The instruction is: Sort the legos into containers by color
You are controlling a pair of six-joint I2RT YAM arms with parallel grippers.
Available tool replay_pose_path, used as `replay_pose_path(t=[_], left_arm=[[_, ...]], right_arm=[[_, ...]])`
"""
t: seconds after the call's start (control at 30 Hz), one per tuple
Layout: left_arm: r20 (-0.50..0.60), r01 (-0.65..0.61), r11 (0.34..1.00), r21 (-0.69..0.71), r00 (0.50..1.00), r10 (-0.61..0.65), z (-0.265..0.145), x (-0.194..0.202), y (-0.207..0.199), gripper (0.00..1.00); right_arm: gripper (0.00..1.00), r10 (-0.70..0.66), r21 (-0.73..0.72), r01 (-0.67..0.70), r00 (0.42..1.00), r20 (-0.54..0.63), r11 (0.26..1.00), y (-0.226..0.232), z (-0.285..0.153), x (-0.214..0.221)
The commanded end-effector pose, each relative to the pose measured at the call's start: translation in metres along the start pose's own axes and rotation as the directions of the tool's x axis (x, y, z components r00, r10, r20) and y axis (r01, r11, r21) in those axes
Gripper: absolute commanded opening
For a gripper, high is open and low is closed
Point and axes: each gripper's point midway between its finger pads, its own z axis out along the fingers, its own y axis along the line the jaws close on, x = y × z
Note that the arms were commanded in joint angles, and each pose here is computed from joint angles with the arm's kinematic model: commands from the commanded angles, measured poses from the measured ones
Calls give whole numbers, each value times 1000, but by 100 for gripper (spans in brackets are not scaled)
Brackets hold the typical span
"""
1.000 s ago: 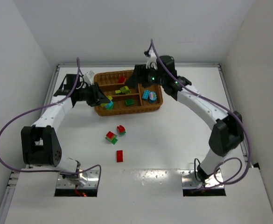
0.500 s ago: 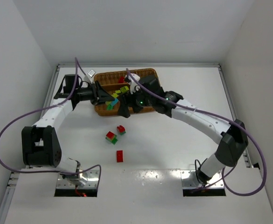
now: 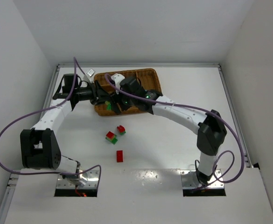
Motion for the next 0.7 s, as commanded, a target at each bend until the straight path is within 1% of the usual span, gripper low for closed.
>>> replay_pose_path(t=[0.0,0.07,0.1,0.23,0.3,0.33,0.4,0.43,0.5,0.53,0.63,0.67], left_arm=[[36,-57,998,39,998,55,-12,-10,-24,0],[31,-47,998,36,998,46,-11,-8,-21,0],[31,-47,998,36,998,46,-11,-8,-21,0],[21,-31,999,30,999,30,-9,-5,-15,0],[16,-22,999,27,1000,21,-7,-5,-12,0],[16,-21,999,27,1000,21,-7,-5,-12,0],[16,-21,999,27,1000,21,-7,-5,-12,0],[12,-14,1000,25,1000,13,-6,-5,-9,0],[12,-14,1000,25,1000,13,-6,-5,-9,0],[16,-21,999,27,1000,21,-6,-7,-12,0],[36,-18,1000,6,999,18,-8,-12,-7,0],[61,-22,1000,-10,998,23,-12,-17,-5,0]], right_arm=[[65,-24,25,22,994,108,999,0,3,-40],[61,-24,14,23,993,119,1000,3,4,-46],[57,-24,13,23,991,129,1000,3,4,-48],[54,-15,19,12,988,155,1000,2,2,-54],[49,-15,17,12,985,171,1000,2,4,-56],[43,-6,17,3,986,167,1000,2,2,-53],[35,-6,17,3,986,167,1000,2,3,-51],[25,-6,17,3,986,167,1000,2,3,-51],[17,3,17,-6,988,154,1000,2,5,-45],[12,12,26,-16,988,155,1000,0,3,-44],[5,43,39,-47,993,110,998,-7,1,-22],[1,43,38,-48,992,116,998,-7,-7,-22]])
